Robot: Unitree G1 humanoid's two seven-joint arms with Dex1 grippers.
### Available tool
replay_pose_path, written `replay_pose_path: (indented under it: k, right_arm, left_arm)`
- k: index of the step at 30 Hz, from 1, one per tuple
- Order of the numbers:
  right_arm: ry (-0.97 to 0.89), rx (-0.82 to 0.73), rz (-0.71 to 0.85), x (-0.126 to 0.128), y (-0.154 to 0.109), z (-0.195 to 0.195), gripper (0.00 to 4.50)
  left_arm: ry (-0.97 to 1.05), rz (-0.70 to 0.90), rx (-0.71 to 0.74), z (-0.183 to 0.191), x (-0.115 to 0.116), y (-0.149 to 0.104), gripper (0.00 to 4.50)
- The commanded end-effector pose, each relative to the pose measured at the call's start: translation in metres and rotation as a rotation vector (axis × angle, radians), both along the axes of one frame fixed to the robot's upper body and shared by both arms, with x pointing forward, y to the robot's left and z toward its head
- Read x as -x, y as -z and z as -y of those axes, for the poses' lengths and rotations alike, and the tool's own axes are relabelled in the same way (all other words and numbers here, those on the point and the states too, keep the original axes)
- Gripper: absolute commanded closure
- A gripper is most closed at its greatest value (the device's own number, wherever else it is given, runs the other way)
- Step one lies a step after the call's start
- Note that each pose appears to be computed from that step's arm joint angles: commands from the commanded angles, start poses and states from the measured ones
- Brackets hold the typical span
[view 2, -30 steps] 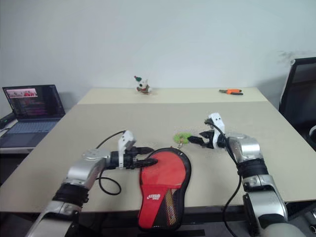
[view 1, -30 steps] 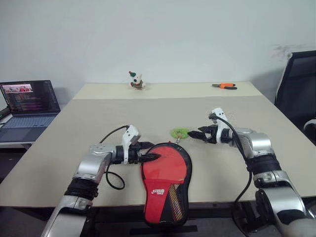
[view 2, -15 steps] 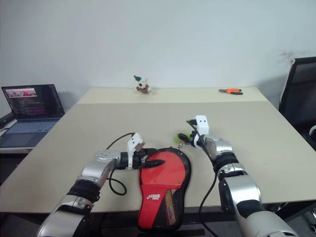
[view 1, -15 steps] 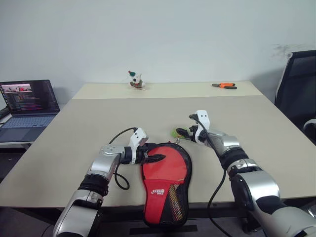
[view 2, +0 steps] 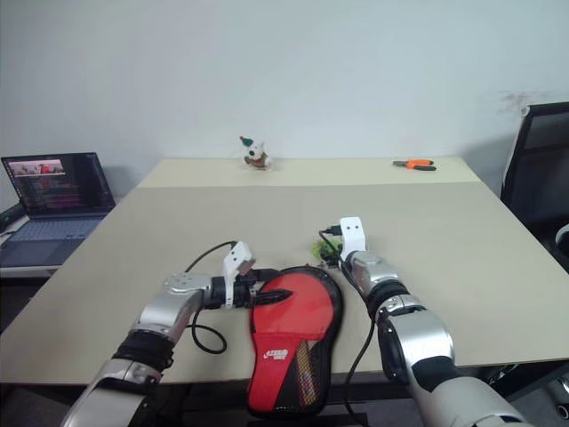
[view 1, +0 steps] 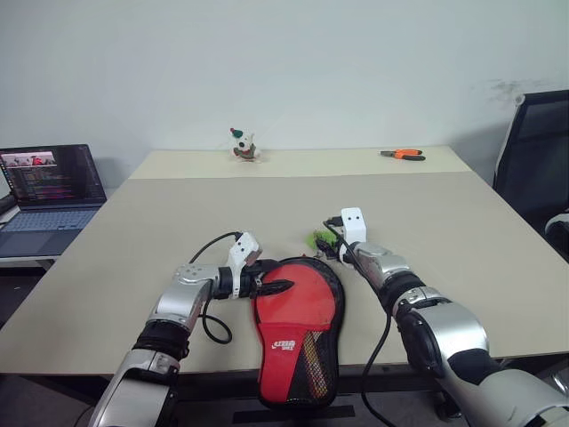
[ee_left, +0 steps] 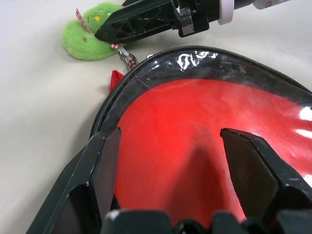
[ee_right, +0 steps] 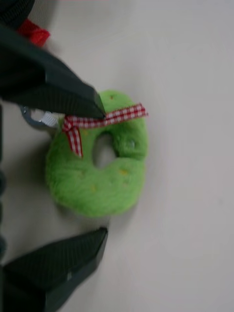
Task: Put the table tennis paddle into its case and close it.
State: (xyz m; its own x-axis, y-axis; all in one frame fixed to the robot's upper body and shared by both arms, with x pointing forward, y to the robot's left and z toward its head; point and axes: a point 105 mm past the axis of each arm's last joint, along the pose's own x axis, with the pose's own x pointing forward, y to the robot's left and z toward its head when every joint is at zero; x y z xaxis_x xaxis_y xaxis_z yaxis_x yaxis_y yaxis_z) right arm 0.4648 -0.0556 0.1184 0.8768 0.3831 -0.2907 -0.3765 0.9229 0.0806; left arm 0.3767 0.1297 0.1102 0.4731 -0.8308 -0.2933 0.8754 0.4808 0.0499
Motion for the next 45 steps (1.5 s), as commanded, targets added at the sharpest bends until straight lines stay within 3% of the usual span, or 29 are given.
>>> replay_pose_path:
  k: [1, 7, 8, 18, 29, 37, 45]
  right_arm:
    - [-0.012, -0.01, 0.066, -0.004, -0.022, -0.01, 2.15]
    - [-0.007, -0.018, 0.066, -0.004, -0.022, -0.011, 4.32]
    - [-0.002, -0.018, 0.066, -0.005, -0.022, -0.009, 4.49]
    - [0.082, -0.024, 0.092, -0.012, -0.029, 0.021, 4.49]
    - [0.195, 0.028, 0.113, -0.009, -0.028, 0.077, 4.49]
    - [0.2, 0.107, 0.099, 0.046, -0.025, 0.115, 4.49]
    - [0.11, 0.097, 0.01, 0.121, -0.023, 0.111, 4.49]
  left_arm:
    - [-0.028, 0.034, 0.009, -0.007, -0.002, -0.01, 0.95]
    - [-0.033, 0.035, 0.008, -0.006, -0.002, -0.009, 0.95]
    - [-0.033, 0.035, 0.007, -0.006, -0.003, -0.008, 0.95]
    - [-0.003, 0.053, 0.011, 0.019, -0.015, -0.006, 0.95]
    - [0.045, 0.016, -0.011, 0.049, -0.02, 0.016, 0.95]
    - [0.042, 0.006, -0.007, 0.053, -0.021, 0.023, 0.95]
    - [0.043, 0.006, -0.002, 0.059, -0.022, 0.025, 0.95]
